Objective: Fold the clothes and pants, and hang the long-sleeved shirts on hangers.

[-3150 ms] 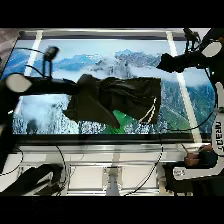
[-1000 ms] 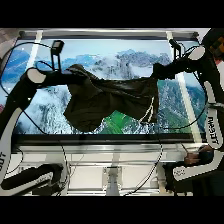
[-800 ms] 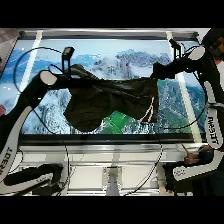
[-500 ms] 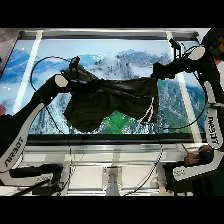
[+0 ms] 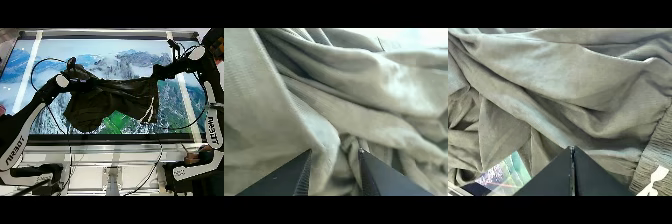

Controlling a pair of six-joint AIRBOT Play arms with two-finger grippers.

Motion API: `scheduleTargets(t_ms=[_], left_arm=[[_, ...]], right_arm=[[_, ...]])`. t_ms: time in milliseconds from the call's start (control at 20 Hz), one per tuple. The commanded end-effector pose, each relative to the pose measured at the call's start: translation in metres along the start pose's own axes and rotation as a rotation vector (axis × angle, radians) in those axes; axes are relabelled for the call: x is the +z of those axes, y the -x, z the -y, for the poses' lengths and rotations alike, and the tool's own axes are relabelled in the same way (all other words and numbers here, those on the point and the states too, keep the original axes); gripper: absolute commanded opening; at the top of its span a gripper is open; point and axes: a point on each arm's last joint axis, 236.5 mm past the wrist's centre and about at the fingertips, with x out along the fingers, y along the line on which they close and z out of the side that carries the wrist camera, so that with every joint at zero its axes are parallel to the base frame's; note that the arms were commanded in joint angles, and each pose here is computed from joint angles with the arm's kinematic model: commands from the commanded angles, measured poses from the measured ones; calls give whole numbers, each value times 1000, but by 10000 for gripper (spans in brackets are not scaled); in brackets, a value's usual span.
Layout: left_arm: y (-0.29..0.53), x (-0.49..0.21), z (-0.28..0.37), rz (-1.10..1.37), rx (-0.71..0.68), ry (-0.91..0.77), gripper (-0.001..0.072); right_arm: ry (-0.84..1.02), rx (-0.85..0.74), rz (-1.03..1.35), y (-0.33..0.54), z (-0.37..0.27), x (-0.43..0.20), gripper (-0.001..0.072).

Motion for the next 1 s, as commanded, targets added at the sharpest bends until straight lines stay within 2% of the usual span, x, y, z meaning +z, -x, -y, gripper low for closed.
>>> scheduleTargets(t_ms=[0, 400, 700, 750, 800, 850, 950], left_arm=[[3, 9, -18, 26, 54, 68, 364], [-7, 4, -28, -2, 65, 106, 365], [-27, 10, -18, -12, 12, 169, 360], [-28, 12, -17, -9, 10, 167, 296], [-27, 13, -17, -8, 9, 157, 78], [-26, 14, -15, -5, 5, 115, 9], [-18, 21, -7, 11, -8, -1, 7]], right_arm=[[7, 7, -24, 0, -2, -6, 24], [10, 7, -21, 0, -2, -5, 24], [10, 6, -22, 0, -2, -5, 24], [10, 6, -22, 0, -2, -5, 24], [12, 4, -21, 0, -1, -5, 24], [33, 4, -16, 0, -1, -4, 24], [54, 2, -9, 2, 3, -2, 21]])
